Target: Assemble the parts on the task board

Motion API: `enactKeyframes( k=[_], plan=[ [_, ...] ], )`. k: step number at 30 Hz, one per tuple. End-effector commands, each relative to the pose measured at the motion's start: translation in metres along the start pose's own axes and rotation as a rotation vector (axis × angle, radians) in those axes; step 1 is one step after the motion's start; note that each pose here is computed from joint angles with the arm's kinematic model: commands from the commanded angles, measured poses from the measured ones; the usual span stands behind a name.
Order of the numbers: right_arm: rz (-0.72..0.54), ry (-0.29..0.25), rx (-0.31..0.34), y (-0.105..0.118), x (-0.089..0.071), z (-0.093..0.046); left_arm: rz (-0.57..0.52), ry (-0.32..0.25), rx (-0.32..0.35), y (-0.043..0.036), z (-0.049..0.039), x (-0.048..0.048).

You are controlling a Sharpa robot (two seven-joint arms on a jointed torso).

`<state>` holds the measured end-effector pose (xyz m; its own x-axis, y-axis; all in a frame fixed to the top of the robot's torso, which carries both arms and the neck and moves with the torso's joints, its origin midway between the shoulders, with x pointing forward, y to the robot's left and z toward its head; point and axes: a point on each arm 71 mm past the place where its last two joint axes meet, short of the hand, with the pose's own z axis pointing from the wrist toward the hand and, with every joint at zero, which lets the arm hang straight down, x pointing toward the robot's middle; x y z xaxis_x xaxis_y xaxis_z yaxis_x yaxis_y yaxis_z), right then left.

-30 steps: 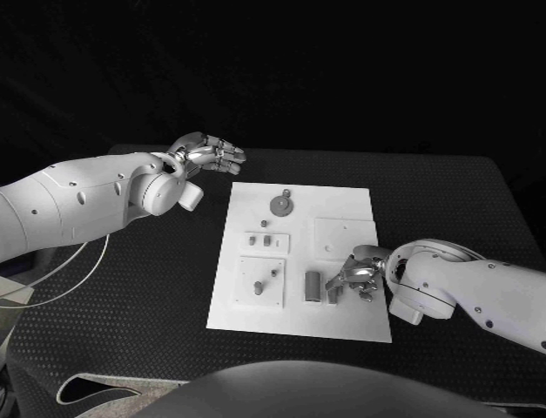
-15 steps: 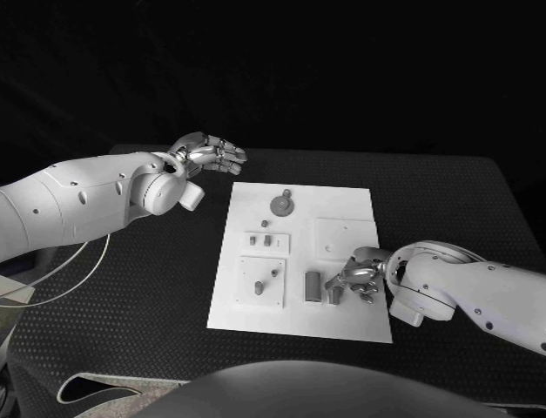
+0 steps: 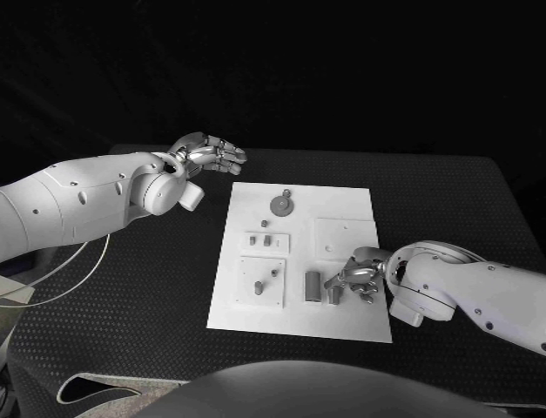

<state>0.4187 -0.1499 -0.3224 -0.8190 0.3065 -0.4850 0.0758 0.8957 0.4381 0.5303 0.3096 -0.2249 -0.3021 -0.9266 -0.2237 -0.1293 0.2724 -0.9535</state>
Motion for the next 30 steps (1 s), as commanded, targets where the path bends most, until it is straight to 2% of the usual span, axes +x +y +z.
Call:
enactKeyframes(
  k=[1, 17, 30],
  plan=[
    [0.002, 0.027, -0.034, 0.0056, 0.0072, -0.0003, 0.001, 0.017, 0.008, -0.0014, 0.0005, 0.0022],
    [-0.007, 0.011, -0.037, 0.0022, 0.0067, -0.0070, 0.001, 0.017, 0.007, -0.0012, 0.0004, 0.0018],
    [-0.013, -0.003, -0.031, 0.0009, 0.0041, -0.0074, 0.002, 0.017, 0.007, -0.0011, 0.0001, 0.0015]
  ],
)
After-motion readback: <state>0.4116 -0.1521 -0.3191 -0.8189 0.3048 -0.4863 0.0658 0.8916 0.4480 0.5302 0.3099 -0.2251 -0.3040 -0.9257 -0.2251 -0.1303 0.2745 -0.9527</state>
